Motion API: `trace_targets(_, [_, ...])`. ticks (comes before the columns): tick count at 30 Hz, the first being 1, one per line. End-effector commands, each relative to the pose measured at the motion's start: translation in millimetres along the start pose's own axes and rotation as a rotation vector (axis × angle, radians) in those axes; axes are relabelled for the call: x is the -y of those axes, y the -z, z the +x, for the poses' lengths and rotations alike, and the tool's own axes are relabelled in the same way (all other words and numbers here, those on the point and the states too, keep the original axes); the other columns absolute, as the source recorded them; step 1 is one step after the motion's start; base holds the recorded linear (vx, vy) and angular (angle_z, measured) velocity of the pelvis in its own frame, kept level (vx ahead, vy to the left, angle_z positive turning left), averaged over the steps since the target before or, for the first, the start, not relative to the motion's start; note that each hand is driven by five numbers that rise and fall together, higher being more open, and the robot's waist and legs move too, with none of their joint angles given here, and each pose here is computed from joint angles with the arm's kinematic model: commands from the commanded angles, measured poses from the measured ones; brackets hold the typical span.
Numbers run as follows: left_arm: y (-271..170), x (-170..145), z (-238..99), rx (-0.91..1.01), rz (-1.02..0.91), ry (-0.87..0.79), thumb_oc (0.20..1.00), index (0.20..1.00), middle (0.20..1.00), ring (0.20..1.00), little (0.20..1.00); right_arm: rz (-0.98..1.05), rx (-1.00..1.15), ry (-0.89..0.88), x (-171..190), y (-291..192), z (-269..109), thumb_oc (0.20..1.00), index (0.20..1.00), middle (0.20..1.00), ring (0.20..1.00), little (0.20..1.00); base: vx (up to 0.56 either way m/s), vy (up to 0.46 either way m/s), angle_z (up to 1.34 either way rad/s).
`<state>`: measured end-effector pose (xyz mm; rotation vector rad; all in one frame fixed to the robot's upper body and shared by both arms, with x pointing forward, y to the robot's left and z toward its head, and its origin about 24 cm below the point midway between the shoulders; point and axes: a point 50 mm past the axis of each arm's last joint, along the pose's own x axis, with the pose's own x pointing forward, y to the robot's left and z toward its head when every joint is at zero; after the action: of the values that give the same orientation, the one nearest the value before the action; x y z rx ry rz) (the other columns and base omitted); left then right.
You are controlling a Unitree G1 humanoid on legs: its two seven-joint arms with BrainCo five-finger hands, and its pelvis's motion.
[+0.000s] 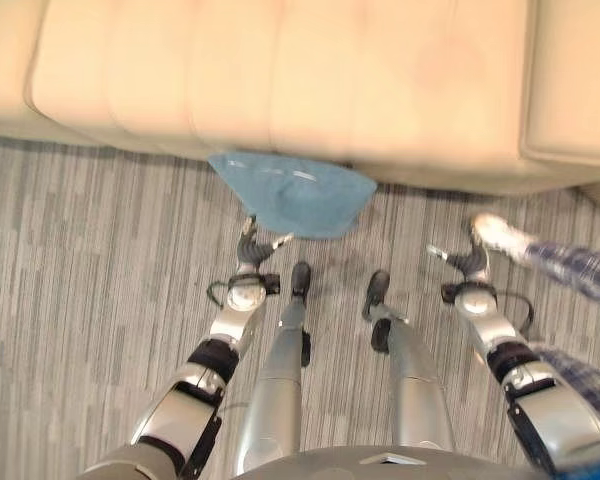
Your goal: Pick up all the scattered cushions and arrange them neatly on the sofa.
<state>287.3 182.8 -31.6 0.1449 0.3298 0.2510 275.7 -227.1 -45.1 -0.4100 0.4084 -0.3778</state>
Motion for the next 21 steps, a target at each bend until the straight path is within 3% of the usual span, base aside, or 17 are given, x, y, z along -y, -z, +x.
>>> trace_targets(1, [4.0,-2.7,5.3,-0.026,0.048,0.024,1.0,1.0,1.0,1.0,1.0,-0.05,-0.018,-0.031,3.9,5.8,1.8,1.0,1.0,1.0,1.0,1.0,0.01,0.0,0.06])
trace_targets(8, [114.9,-38.5,-47.6,-0.44,0.188,0.008,1.0,1.0,1.0,1.0,1.0,-0.161,-0.328,-0.108,10.7,96.1,-37.7,1.0,1.0,1.0,1.0,1.0,0.07,-0.07,0.09])
trace_targets(14, [146.1,-45.4,-74.4,-0.571,0.21,0.021,1.0,1.0,1.0,1.0,1.0,-0.208,-0.453,-0.138,15.2,127.6,-57.9,1.0,1.0,1.0,1.0,1.0,0.08,-0.001,0.26])
trace_targets(21, [160.2,-46.3,-89.5,-0.627,0.264,0.06,1.0,1.0,1.0,1.0,1.0,-0.195,-0.531,-0.166,14.8,144.7,-73.0,1.0,1.0,1.0,1.0,1.0,0.24,0.247,-0.04])
